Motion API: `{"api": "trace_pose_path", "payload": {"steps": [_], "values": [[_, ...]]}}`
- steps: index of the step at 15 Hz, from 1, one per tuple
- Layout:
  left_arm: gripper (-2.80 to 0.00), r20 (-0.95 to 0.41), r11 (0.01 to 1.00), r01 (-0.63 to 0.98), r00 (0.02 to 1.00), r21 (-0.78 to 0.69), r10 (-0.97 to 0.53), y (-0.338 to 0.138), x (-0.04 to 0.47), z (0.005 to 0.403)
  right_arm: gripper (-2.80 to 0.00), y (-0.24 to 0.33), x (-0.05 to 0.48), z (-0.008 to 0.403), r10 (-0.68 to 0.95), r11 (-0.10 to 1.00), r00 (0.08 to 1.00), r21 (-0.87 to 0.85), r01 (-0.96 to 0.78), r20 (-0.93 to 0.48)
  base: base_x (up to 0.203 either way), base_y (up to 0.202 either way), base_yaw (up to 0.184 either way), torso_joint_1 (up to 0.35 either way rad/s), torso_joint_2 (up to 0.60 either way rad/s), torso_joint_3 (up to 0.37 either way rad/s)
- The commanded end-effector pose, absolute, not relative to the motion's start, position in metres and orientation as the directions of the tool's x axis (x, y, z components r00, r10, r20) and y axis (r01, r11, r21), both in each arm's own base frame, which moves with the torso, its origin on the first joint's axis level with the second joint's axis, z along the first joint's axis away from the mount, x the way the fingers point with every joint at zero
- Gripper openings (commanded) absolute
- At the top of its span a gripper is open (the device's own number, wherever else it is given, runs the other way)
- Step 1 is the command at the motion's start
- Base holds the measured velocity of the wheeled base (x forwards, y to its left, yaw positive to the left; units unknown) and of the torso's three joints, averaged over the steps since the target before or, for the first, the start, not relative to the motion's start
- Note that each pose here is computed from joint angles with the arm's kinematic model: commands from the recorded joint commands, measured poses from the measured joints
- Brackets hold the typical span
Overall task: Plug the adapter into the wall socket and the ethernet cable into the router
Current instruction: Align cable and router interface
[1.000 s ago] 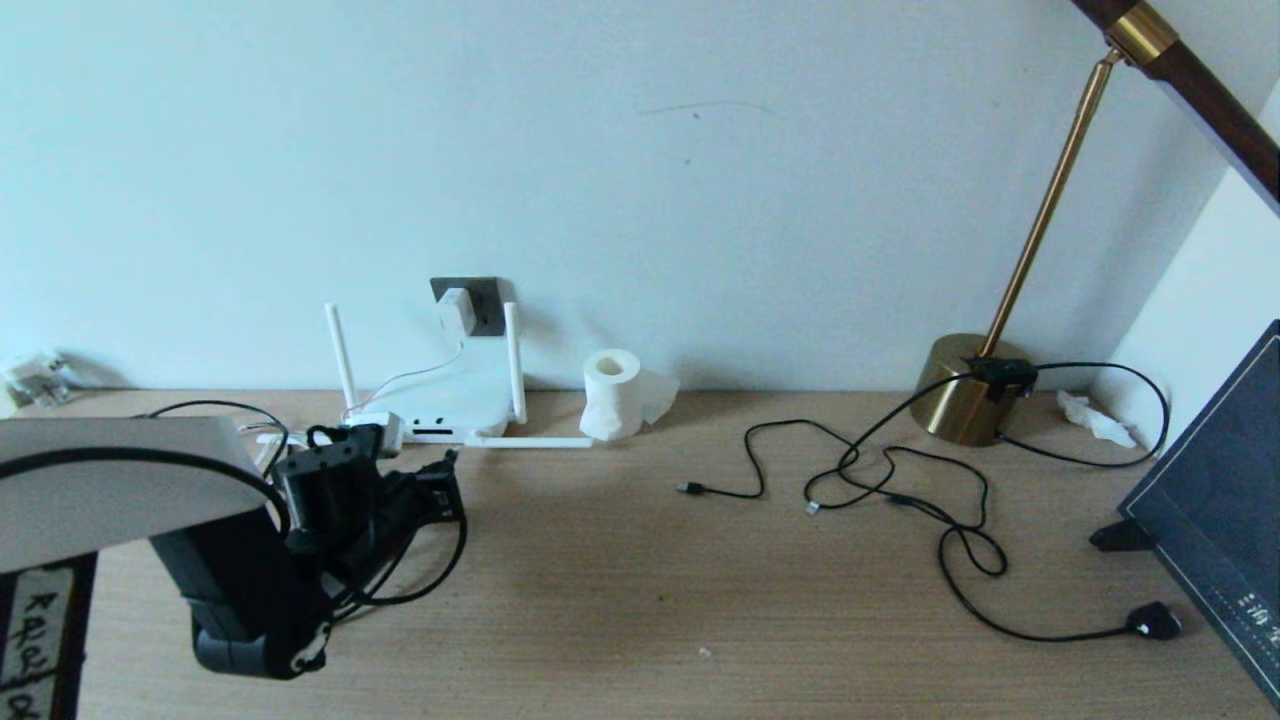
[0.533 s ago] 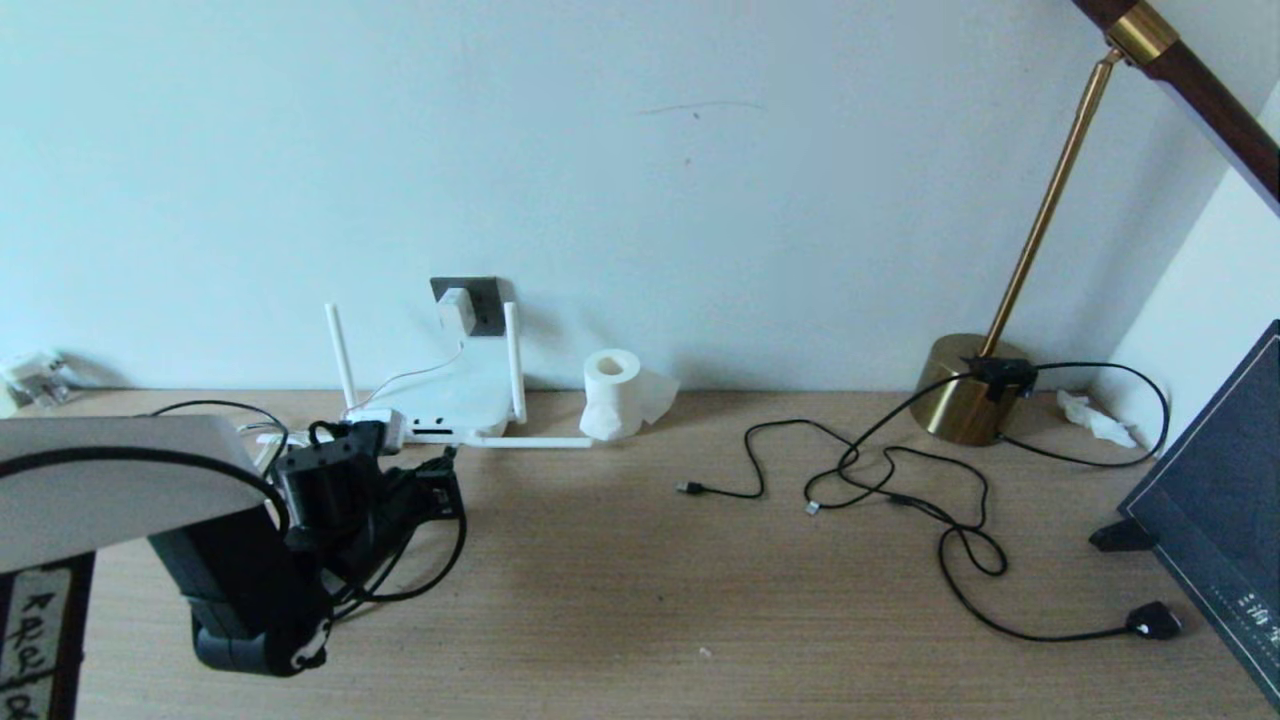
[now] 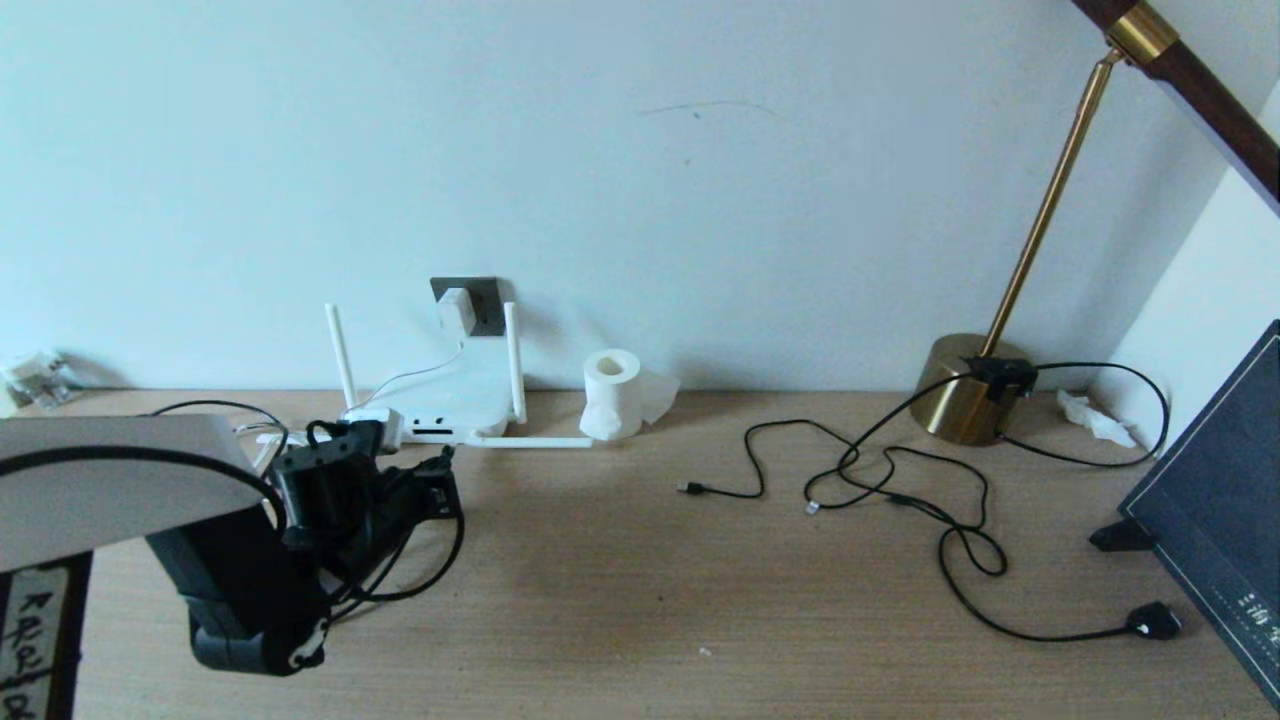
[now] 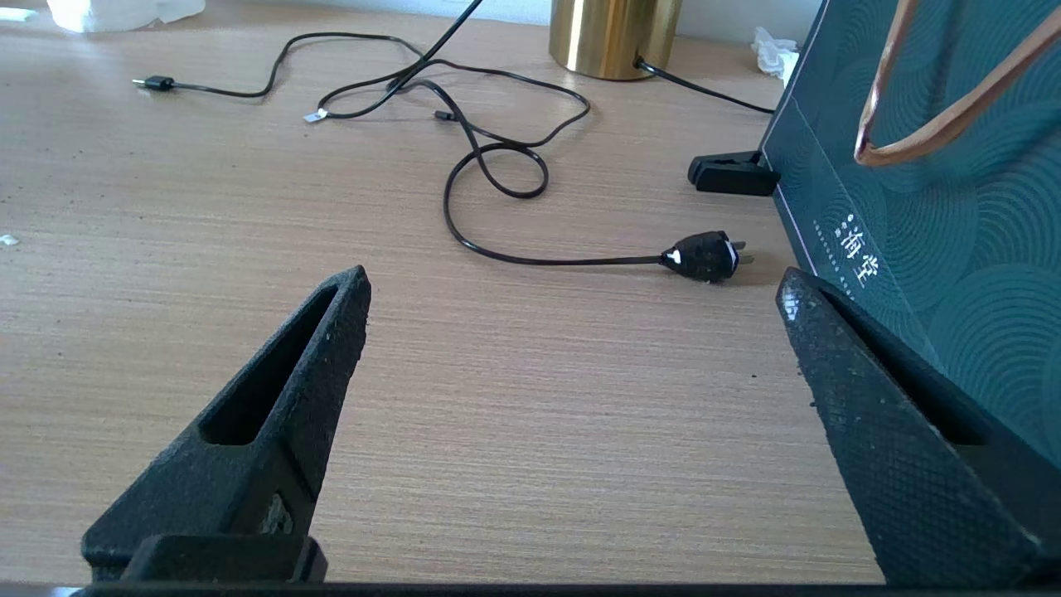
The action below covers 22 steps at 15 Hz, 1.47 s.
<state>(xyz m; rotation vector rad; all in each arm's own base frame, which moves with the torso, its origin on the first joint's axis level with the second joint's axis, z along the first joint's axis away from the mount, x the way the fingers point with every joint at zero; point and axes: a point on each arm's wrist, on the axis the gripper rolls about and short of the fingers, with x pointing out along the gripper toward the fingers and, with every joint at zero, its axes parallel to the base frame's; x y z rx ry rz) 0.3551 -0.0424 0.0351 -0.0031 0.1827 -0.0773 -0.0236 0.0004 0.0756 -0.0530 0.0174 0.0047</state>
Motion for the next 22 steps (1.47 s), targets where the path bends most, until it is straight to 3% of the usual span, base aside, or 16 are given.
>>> {"api": "trace_pose_path", "payload": {"steps": [1, 22], "values": [[-2.80, -0.172, 0.997, 0.074, 0.982, -0.011, -0.075, -0.042, 0.355, 0.036, 0.00, 0.000, -0.024, 0.076, 0.005, 0.999, 1.000, -0.053, -0.006, -0.020, 0.000, 0.000, 0.000, 0.000, 0.00, 0.000], [-2.80, -0.201, 0.998, 0.056, 0.978, -0.017, -0.058, -0.032, 0.369, 0.034, 0.00, 0.000, -0.024, 0.076, 0.005, 0.999, 1.000, -0.053, -0.006, -0.020, 0.000, 0.000, 0.000, 0.000, 0.00, 0.000]]}}
